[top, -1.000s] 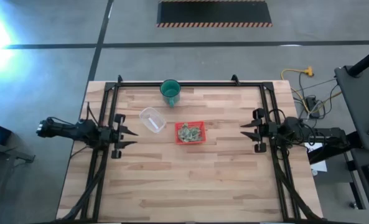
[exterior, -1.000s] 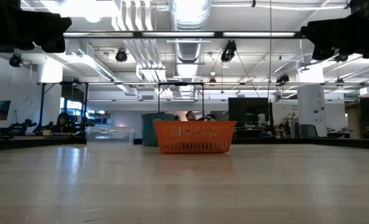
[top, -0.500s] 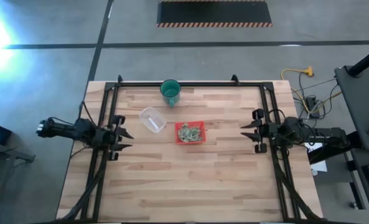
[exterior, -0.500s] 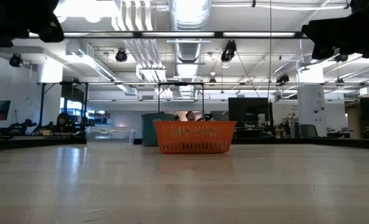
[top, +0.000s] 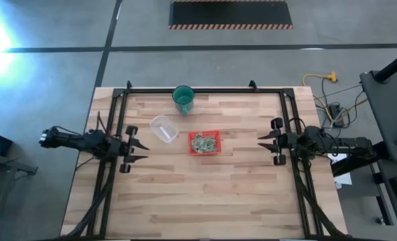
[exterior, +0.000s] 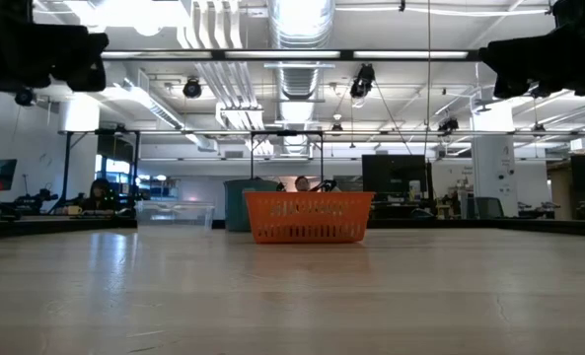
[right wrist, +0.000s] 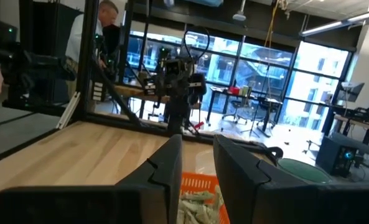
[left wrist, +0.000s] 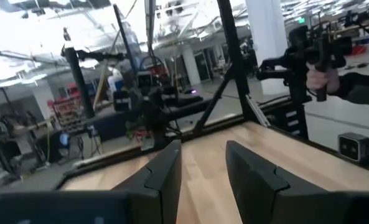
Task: Pick and place items into bin
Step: Return to Home Position
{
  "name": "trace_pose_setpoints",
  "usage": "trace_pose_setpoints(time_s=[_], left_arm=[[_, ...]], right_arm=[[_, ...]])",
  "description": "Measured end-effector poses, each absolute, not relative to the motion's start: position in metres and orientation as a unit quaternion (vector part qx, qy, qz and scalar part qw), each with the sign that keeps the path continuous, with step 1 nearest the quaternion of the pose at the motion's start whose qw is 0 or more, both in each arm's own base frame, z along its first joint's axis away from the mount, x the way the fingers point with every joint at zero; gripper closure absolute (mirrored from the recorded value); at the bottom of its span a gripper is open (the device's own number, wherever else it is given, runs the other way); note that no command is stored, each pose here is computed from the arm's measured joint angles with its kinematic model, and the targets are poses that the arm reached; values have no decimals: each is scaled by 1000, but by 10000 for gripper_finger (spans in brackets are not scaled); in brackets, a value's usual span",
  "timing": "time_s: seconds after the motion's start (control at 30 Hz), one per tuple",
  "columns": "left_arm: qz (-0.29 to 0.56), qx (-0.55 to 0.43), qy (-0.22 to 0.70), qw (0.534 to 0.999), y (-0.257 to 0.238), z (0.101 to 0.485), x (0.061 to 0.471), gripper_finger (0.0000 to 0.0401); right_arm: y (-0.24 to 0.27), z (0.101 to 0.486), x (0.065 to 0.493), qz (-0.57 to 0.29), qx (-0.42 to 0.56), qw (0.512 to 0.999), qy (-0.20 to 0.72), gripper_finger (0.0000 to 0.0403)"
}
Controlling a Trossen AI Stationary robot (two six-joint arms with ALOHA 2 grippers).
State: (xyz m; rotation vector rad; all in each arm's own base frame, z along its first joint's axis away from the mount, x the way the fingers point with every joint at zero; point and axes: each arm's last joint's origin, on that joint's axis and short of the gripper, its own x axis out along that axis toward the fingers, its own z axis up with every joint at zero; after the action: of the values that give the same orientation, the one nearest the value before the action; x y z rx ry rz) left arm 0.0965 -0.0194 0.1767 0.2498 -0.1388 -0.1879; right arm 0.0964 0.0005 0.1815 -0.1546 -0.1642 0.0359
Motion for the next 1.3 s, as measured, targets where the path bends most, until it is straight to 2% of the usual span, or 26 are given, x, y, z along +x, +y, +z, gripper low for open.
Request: trace_pose_setpoints(time_s=[0.3,0.6,1.17,1.3], left_arm=[[-72,103,-36,991,-18,171,97,292],[-45,102,-9,994,-16,166,98,292],[-36,94,-5,995,-16,166,98,292],[-58,94,-4,994,-17,165,98,292]], right_arm=[[0,176,97,5,-72,996,-54,314],[-1,170,97,-11,-58,998,-22,325],[-1,166,99,-8,-43,999,4,315],[-1,166,98,-8,-43,999,3,321]])
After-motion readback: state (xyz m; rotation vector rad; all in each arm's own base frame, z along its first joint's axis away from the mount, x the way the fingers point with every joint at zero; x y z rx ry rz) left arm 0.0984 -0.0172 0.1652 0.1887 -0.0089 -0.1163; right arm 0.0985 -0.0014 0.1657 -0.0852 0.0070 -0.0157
